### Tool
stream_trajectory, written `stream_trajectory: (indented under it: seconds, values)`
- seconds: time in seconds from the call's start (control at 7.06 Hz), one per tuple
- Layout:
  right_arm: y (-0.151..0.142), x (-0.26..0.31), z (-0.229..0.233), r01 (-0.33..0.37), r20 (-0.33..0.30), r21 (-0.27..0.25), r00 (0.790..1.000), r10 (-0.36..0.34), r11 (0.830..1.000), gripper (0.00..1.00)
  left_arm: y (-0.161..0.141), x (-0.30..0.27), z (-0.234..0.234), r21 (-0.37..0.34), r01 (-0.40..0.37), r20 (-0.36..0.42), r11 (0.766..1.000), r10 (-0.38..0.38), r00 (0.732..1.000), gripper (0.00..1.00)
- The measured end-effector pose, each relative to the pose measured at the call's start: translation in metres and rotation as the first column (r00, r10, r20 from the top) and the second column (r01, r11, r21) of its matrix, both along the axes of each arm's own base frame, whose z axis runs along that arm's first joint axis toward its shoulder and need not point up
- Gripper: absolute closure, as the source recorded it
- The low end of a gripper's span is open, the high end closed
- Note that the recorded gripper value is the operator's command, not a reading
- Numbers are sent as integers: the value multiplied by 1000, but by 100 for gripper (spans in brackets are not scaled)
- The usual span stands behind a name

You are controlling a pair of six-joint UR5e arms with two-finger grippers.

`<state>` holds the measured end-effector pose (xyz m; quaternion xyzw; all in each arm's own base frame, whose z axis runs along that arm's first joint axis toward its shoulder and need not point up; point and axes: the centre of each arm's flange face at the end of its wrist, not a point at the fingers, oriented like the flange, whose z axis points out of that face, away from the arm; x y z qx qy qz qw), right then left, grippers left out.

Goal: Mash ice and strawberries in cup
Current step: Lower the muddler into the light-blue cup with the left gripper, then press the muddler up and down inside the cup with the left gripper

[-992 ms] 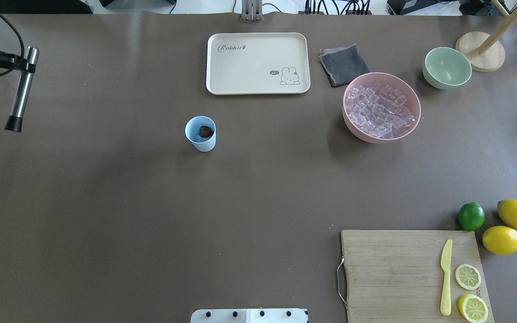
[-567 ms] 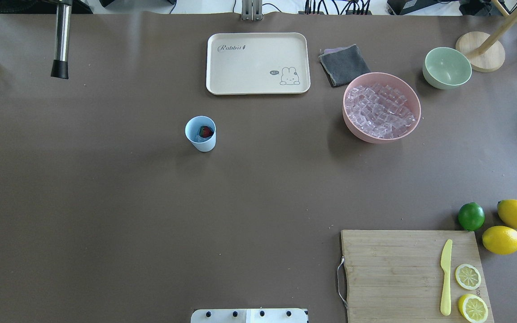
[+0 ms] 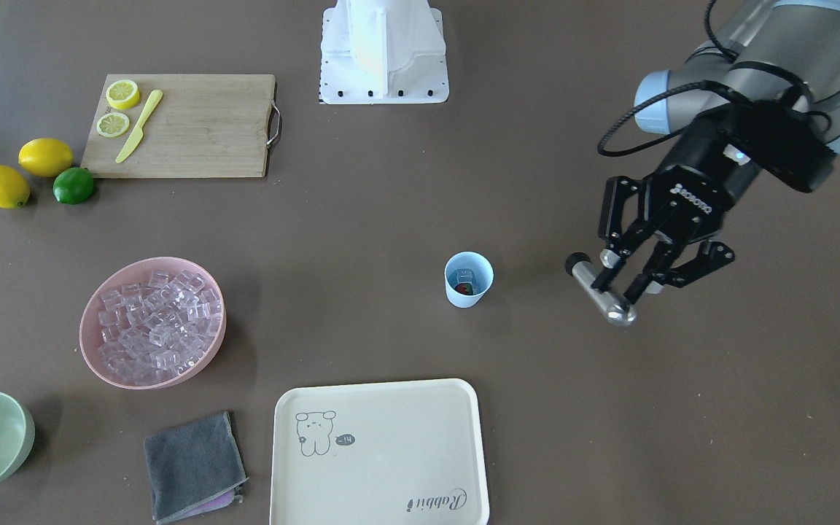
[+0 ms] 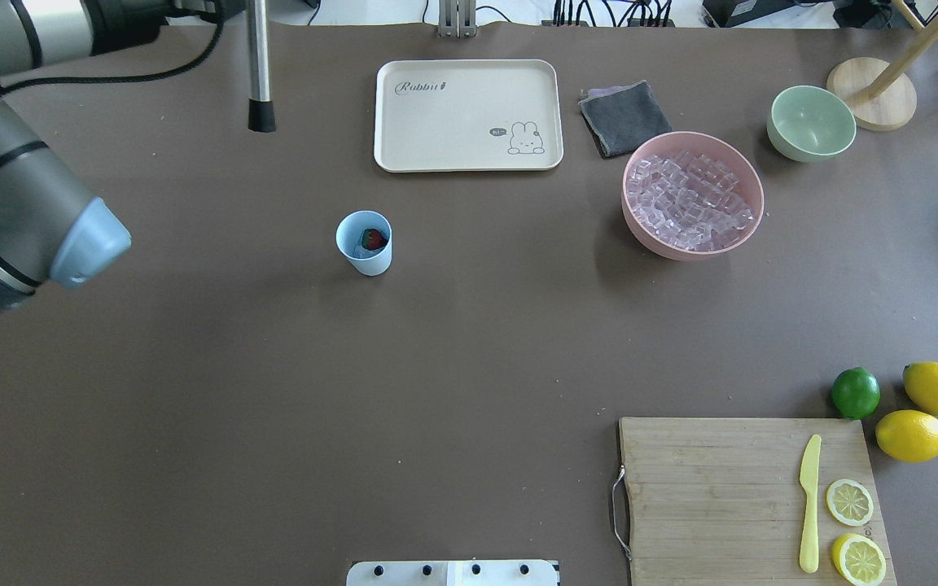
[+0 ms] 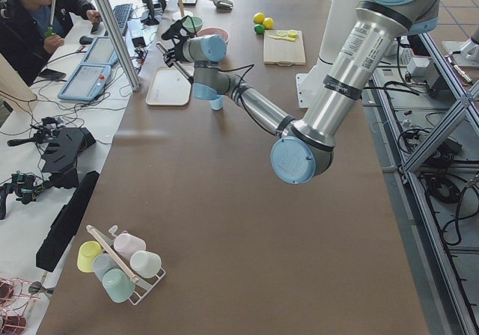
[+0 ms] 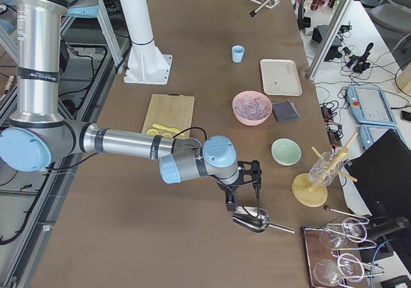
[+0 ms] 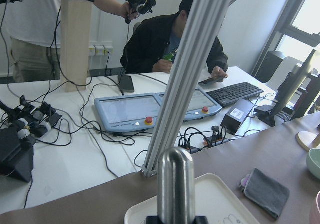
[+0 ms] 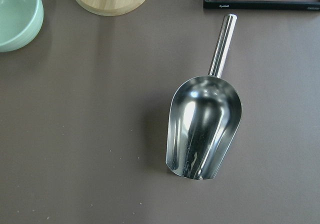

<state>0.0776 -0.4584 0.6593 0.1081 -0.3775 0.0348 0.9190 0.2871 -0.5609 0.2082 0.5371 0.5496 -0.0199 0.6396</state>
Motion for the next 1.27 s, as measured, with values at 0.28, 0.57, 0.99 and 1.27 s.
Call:
stream_trajectory:
  seconds: [0.28, 0.57, 0.99, 1.27]
  values:
    - [5, 4, 4, 6, -8, 4, 1000, -5, 1000, 0, 40, 93, 11, 72, 61, -140, 996, -50, 989, 100]
    - [11, 11, 10, 2, -16, 5, 1000, -2, 1000, 0, 58, 144, 51, 110, 64, -129, 992, -49, 990, 100]
    - [16, 20, 12, 2, -23, 21, 1000, -2, 1000, 0, 73, 150, 84, 131, 48, -133, 990, -30, 991, 100]
    - [18, 22, 13, 6, -26, 28, 1000, -5, 1000, 0, 76, 148, 99, 123, 45, -122, 991, -29, 992, 100]
